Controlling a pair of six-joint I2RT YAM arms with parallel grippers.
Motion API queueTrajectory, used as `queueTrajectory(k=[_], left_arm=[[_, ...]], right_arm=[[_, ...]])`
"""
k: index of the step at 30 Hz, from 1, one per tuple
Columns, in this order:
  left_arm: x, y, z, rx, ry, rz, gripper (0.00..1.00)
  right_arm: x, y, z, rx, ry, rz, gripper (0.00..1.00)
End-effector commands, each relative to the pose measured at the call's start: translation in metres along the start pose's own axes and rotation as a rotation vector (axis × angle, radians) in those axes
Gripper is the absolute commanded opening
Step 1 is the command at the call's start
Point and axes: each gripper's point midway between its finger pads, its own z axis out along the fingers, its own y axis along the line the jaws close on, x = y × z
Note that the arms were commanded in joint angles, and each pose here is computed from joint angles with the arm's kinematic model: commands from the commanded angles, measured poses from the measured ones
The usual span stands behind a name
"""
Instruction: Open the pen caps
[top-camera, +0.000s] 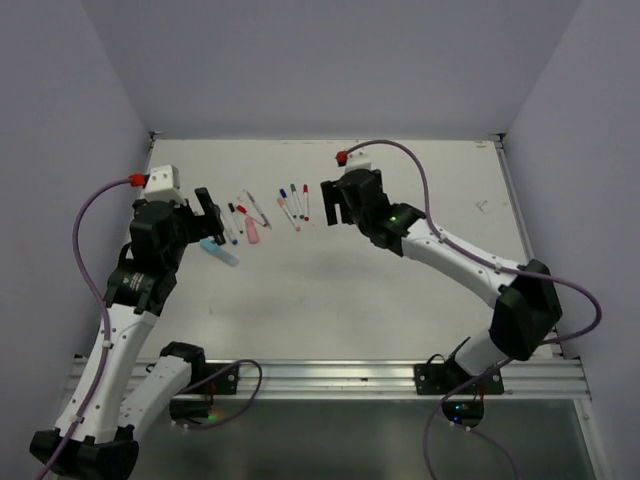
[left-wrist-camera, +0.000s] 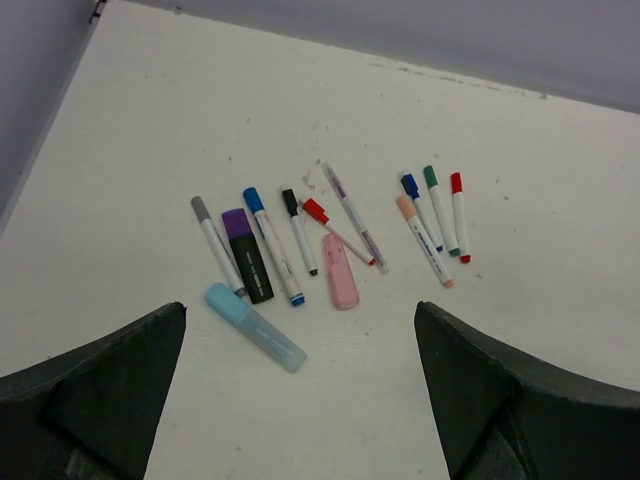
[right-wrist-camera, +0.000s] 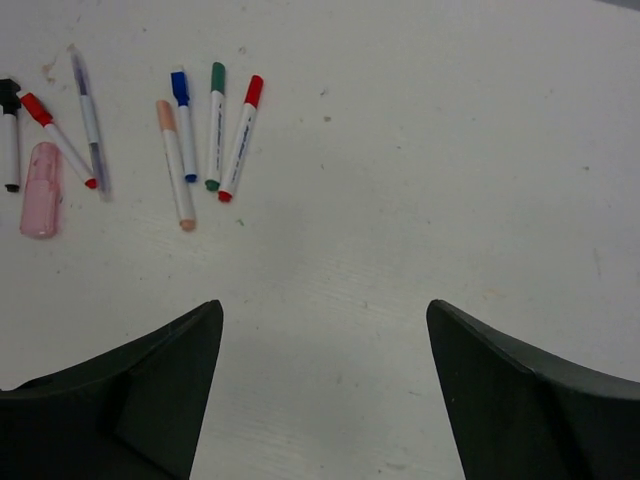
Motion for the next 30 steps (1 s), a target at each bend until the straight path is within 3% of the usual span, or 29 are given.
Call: queueTrajectory(k=[1, 2, 4, 7, 17, 23, 28, 30], left_arm=[[-0.003, -0.017, 0.015, 0.07, -0.012, -0.027, 1.0], [0.001, -0.017, 0.017, 0.069, -0.007, -0.026, 1.0], [0.009, -0.016, 0.023, 0.067, -0.001, -0.025, 1.0], [0.017, -0.015, 0.028, 0.063, -0.008, -0.032, 1.0], [0.042, -0.013, 0.038, 0.073, 0.024, -0.018, 1.0], [0.045, -0.016, 0.04, 0.092, 0.036, -0.008, 1.0], [0.046, -0.019, 0.042, 0.115, 0.035, -0.01, 1.0], [0.045, -0.022, 0.042, 0.132, 0.036, -0.01, 1.0]], right_arm=[[-0.015, 0.035, 0.043, -0.042, -0.012, 0.092, 0.83], [-0.029, 0.043, 0.051, -0.048, -0.028, 0.124, 0.8], [-0.005, 0.059, 0.087, -0.043, 0.044, 0.106, 0.73], [-0.008, 0.078, 0.125, -0.033, 0.056, 0.13, 0.65], [0.034, 0.081, 0.212, 0.035, 0.143, 0.127, 0.5], [0.064, 0.081, 0.231, 0.029, 0.209, 0.12, 0.44], [0.09, 0.077, 0.224, 0.016, 0.257, 0.122, 0.42], [0.108, 0.07, 0.218, 0.025, 0.293, 0.115, 0.37]])
